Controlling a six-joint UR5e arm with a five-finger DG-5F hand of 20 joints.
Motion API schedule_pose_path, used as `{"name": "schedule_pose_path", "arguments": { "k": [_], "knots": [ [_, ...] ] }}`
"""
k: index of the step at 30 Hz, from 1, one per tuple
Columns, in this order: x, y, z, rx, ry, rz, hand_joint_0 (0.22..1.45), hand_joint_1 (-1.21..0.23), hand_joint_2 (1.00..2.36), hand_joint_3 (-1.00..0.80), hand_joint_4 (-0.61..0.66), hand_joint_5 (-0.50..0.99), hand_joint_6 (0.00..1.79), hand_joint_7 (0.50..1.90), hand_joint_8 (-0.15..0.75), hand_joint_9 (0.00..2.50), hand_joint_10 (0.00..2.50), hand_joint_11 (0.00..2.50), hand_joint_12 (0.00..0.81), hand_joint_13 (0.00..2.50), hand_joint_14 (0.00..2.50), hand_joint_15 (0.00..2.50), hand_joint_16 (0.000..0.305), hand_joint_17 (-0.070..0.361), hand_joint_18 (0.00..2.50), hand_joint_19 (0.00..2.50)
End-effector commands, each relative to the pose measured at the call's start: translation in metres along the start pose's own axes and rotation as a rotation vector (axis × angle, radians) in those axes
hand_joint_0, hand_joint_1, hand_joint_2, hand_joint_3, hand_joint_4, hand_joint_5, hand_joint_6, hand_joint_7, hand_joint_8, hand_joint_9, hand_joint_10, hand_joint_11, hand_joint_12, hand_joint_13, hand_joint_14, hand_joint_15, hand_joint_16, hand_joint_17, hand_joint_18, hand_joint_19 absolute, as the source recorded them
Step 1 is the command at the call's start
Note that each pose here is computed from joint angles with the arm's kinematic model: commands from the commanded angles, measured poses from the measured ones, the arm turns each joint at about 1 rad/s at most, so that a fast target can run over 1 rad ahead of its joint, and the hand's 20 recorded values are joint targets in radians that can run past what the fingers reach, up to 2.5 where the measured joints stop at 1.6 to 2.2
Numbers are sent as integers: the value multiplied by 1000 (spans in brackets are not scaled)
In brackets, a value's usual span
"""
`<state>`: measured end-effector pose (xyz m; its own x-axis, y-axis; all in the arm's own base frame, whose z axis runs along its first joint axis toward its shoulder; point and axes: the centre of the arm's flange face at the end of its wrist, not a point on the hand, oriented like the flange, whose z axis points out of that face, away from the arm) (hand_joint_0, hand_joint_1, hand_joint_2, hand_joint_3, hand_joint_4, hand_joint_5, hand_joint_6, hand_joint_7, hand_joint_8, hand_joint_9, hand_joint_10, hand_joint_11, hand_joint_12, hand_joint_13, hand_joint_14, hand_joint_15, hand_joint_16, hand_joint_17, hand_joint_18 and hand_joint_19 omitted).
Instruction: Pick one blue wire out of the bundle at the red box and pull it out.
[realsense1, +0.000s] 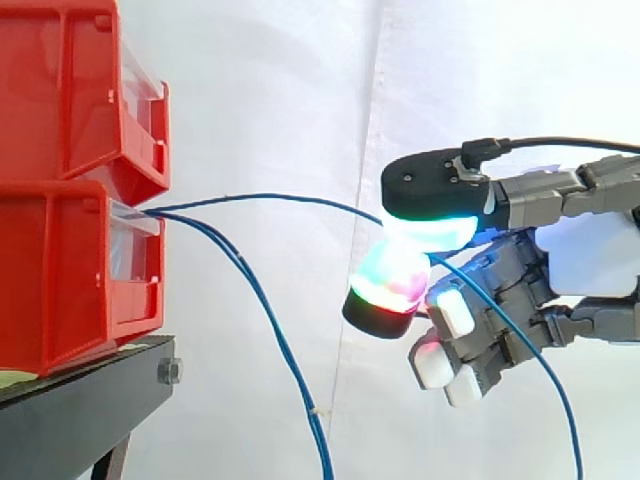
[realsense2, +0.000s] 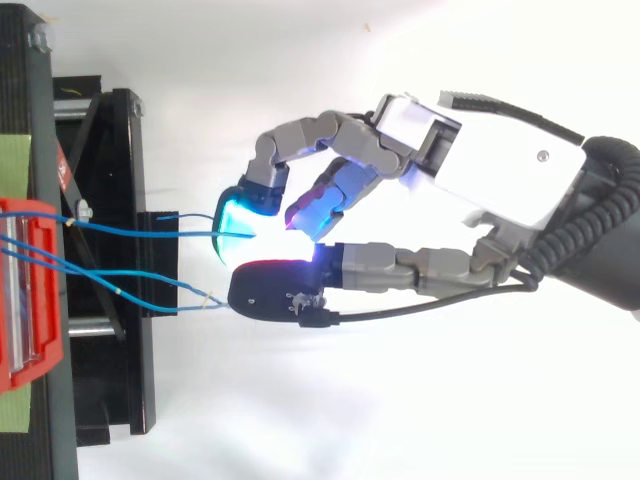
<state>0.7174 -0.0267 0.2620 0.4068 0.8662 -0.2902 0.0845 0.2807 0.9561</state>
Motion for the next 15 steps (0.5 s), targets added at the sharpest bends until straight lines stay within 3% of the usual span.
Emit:
{"name": "schedule_pose_path", "arguments": {
  "k": [1,15],
  "knots": [
    [0,0,0,0,1,0,639,-767,1015,-41,198,-151,871,1097,390,1200,20,709,441,978,18,471,62,139,836,526],
    [0,0,0,0,3,-1,637,-768,1015,-38,192,-151,869,1105,388,1203,18,711,440,977,16,472,62,139,834,526]
  ]
}}
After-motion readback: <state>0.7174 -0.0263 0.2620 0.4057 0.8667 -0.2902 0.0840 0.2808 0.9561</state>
